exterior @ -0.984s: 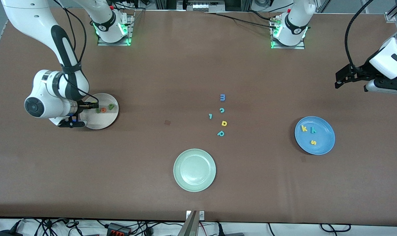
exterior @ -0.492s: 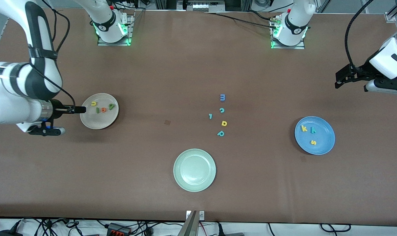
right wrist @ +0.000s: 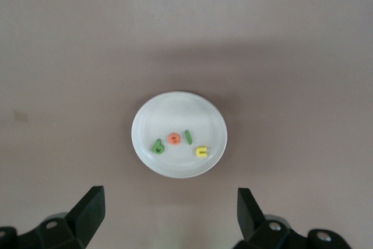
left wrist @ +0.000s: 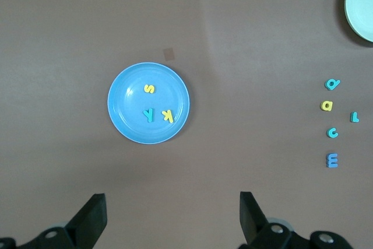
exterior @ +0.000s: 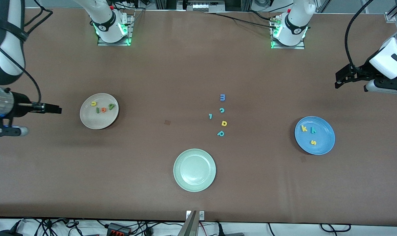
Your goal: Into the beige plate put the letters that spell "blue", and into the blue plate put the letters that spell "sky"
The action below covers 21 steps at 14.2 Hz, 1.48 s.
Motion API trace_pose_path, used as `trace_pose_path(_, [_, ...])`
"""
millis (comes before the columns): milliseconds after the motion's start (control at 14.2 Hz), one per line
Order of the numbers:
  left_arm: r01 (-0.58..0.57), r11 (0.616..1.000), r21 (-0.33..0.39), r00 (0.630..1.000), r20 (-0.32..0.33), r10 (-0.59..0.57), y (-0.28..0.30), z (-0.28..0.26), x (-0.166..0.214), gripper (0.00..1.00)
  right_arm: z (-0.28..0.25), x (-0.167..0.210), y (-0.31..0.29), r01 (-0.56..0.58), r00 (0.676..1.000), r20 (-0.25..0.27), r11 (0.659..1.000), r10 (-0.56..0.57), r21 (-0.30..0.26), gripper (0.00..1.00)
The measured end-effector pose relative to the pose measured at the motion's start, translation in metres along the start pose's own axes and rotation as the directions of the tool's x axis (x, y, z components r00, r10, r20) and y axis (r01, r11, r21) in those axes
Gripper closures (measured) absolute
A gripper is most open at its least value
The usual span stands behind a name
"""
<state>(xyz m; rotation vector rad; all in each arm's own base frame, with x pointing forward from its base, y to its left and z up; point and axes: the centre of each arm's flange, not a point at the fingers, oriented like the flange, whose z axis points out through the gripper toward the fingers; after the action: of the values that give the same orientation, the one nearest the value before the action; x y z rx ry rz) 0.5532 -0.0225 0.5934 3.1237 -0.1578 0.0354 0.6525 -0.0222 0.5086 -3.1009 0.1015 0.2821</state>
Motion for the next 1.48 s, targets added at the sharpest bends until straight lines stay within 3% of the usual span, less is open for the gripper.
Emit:
trace_pose_path(211, [0.0,1.0,0.0,1.0,0.0,0.0,0.0,0.0,0.0,0.0,-0.037,-0.002,0.013,-0.014,0.997,-0.075,1.0,0.014,0.005,0.0])
trace_pose_path(562, [0.0,1.0,0.0,1.0,0.0,0.0,0.0,0.0,0.0,0.0,-0.068,-0.018,0.026,0.015,0.992,-0.124,1.0,-0.016,-0.016,0.0])
trace_pose_path(703, [0.0,1.0,0.0,1.0,0.0,0.0,0.0,0.0,0.0,0.0,-0.072,-0.021,0.021,0.024,0.991,-0.133,0.999,-0.03,-0.043,0.0])
trace_pose_path(1054, [0.0,1.0,0.0,1.0,0.0,0.0,0.0,0.0,0.0,0.0,-0.067,-0.028,0.016,0.033,0.992,-0.12,0.998,-0.038,-0.046,0.0])
trace_pose_path(1475, [0.0,1.0,0.0,1.0,0.0,0.0,0.0,0.0,0.0,0.0,-0.058,-0.074,0.017,0.035,0.991,-0.126,0.998,-0.04,-0.043,0.0])
